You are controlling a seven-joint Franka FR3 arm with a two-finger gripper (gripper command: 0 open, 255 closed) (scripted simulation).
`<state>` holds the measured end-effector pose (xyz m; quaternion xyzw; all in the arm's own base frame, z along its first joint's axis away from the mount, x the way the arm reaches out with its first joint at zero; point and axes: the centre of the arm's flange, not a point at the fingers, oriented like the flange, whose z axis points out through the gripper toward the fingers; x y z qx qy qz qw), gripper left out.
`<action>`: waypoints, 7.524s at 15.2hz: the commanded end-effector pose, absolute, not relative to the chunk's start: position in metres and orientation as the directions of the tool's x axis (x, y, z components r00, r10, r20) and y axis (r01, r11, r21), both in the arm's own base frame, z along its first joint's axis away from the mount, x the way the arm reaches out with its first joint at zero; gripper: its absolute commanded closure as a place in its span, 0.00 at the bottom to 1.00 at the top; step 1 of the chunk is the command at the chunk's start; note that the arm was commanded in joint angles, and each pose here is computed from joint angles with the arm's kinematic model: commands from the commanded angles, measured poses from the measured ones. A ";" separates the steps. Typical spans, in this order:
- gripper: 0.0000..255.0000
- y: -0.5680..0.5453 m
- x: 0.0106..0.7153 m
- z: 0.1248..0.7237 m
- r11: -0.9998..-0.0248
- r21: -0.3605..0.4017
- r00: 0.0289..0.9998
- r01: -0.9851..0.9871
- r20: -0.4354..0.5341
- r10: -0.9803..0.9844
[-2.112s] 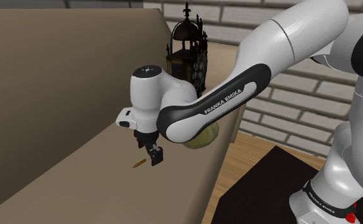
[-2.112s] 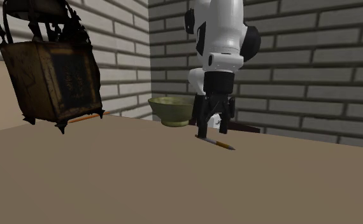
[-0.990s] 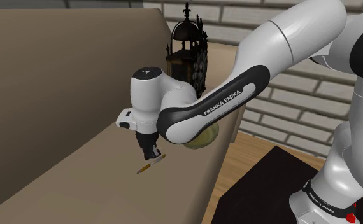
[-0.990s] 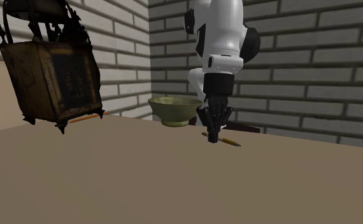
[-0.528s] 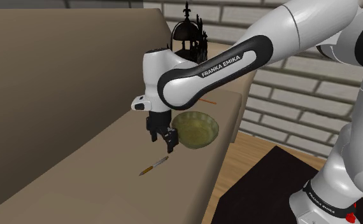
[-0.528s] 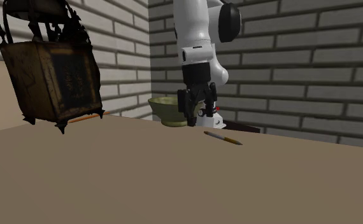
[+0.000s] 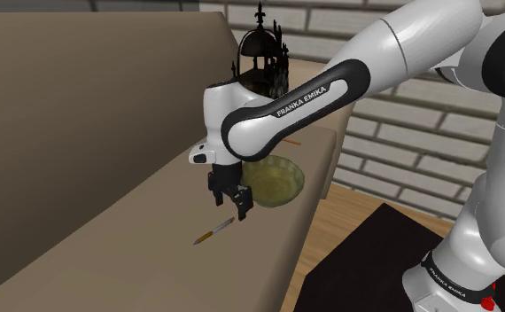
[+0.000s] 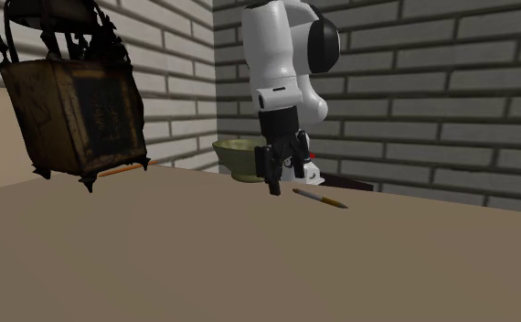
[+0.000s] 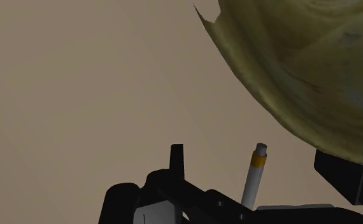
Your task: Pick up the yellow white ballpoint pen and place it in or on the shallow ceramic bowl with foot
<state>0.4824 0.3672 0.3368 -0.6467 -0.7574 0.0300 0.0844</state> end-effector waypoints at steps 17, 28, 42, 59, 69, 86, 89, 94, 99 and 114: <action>1.00 0.367 0.480 0.333 0.162 -0.155 -0.149 0.975 0.089 0.985; 0.00 0.479 0.441 0.367 0.089 -0.008 -0.088 0.996 0.046 0.995; 0.00 0.481 0.441 0.327 0.089 -0.008 -0.088 0.996 0.046 0.995; 1.00 0.481 0.441 0.358 0.089 -0.008 -0.088 0.996 0.046 0.995; 1.00 0.481 0.441 0.411 0.089 -0.008 -0.088 0.996 0.046 0.995; 1.00 0.481 0.441 0.499 0.089 -0.008 -0.088 0.996 0.046 0.995; 1.00 0.441 0.441 0.501 0.089 -0.008 -0.088 0.996 0.046 0.995; 1.00 0.375 0.441 0.504 0.089 -0.008 -0.088 0.996 0.046 0.995; 1.00 0.309 0.442 0.507 0.089 -0.008 -0.088 0.996 0.046 0.995; 1.00 0.280 0.442 0.440 0.089 -0.008 -0.088 0.996 0.046 0.995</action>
